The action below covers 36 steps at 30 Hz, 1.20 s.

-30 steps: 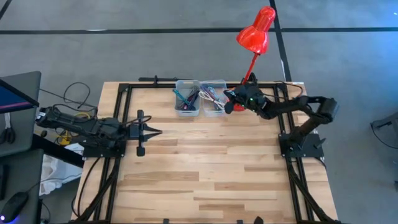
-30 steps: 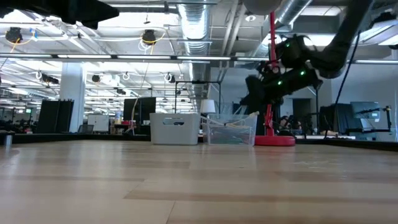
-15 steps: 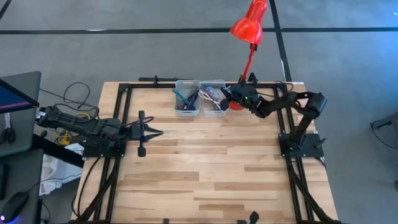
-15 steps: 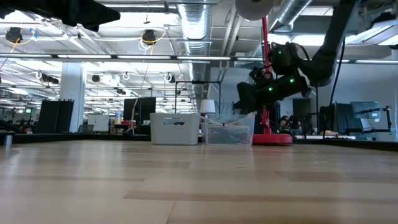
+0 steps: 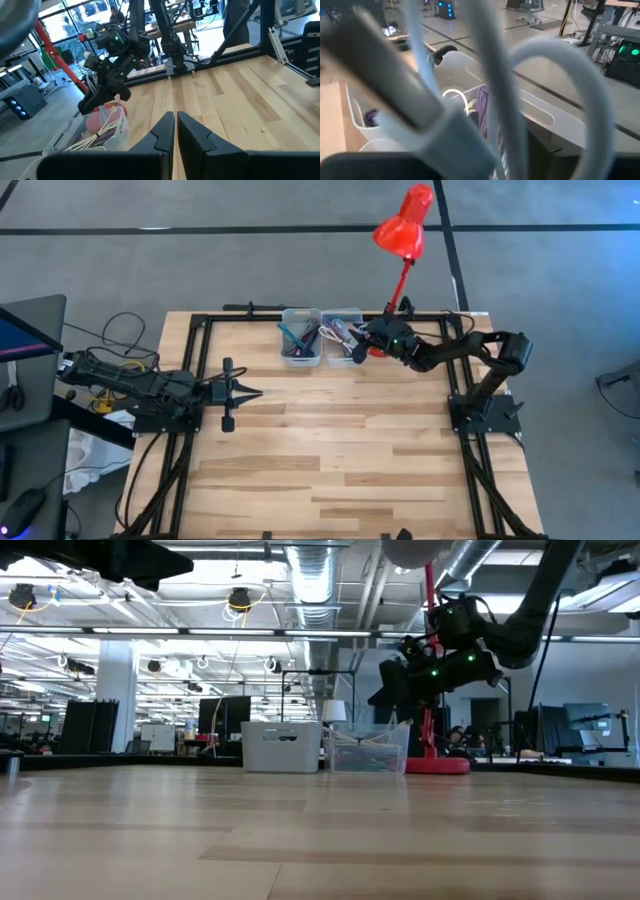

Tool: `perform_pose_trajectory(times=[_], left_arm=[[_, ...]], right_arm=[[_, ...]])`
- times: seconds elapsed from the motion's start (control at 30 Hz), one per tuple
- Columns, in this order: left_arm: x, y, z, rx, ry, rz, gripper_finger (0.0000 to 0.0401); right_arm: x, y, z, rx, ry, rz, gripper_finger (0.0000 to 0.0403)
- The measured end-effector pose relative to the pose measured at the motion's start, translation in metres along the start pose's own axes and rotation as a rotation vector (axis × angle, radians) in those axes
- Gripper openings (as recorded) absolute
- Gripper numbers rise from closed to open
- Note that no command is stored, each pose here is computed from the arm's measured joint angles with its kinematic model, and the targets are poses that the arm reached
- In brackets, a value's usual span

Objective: Pick & Place USB Port
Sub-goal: Put the light blue charger cable into the transparent bin

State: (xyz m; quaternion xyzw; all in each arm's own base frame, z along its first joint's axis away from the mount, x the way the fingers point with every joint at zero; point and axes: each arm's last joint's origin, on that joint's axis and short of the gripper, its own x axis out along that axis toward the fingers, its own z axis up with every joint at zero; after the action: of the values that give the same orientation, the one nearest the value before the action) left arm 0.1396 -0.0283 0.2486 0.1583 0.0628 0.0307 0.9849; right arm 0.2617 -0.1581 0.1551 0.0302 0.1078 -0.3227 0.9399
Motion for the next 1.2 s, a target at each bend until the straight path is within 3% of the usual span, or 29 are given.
perform_pose_trajectory(times=[0.43, 0.83, 1.2], left_arm=[[0.0, 0.0, 0.0, -0.002, 0.0, 0.0, 0.0021], [0.0, 0.0, 0.0, -0.002, 0.0, 0.0, 0.0021], [0.0, 0.0, 0.0, -0.01, 0.0, 0.0, 0.0021]], right_arm=[[-0.001, 0.008, -0.003, -0.026, 0.02, 0.027, 0.0196], [0.012, 0.022, 0.028, -0.03, -0.06, 0.058, 0.0222], [0.029, 0.033, 0.052, -0.086, 0.138, 0.074, 0.0258]])
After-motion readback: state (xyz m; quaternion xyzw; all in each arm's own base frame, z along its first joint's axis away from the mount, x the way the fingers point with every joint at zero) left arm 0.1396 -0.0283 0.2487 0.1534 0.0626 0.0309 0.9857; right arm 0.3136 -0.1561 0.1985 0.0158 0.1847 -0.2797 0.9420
